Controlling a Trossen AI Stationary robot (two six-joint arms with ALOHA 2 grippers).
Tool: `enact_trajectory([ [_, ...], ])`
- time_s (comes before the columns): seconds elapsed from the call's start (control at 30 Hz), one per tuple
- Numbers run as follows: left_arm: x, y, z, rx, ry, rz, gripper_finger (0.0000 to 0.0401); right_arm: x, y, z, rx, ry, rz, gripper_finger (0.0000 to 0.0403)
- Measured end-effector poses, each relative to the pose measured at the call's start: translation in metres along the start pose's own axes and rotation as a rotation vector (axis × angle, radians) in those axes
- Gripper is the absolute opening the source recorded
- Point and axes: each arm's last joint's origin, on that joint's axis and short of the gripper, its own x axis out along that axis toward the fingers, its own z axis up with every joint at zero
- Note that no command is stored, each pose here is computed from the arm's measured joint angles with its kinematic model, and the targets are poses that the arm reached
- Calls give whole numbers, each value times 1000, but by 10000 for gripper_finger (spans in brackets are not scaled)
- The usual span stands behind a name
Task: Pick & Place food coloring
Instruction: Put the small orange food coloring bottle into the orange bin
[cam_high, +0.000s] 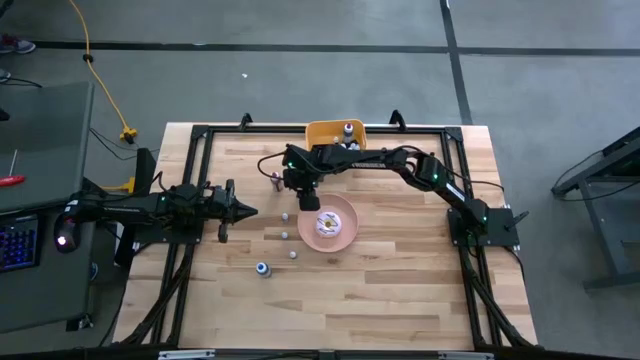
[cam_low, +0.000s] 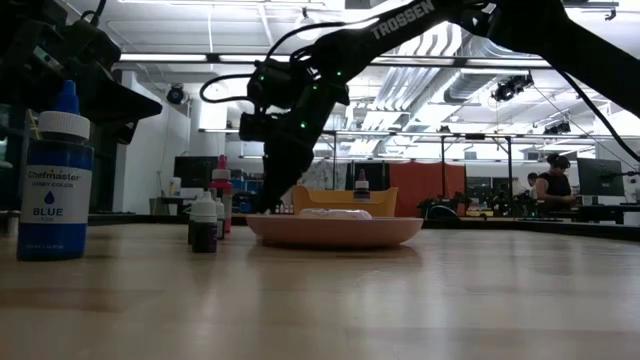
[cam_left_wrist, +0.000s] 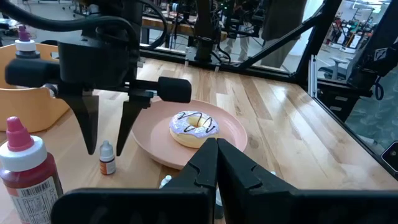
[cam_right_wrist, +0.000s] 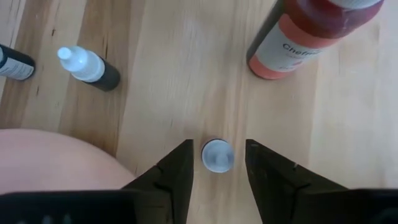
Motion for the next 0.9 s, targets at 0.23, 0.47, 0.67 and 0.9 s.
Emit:
enact_trajectory([
  [0.23, 0, 0, 0, 0, 1, 0, 1, 0, 0, 0, 1, 2, 0, 112],
  [0.47, 0, 0, 0, 0, 1, 0, 1, 0, 0, 0, 0, 2, 0, 83],
  [0.67, 0, 0, 0, 0, 0, 0, 1, 0, 0, -1, 2, 8, 2, 63],
  [0.9, 0, 0, 0, 0, 0, 0, 1, 0, 0, -1, 30, 11, -3, 56],
])
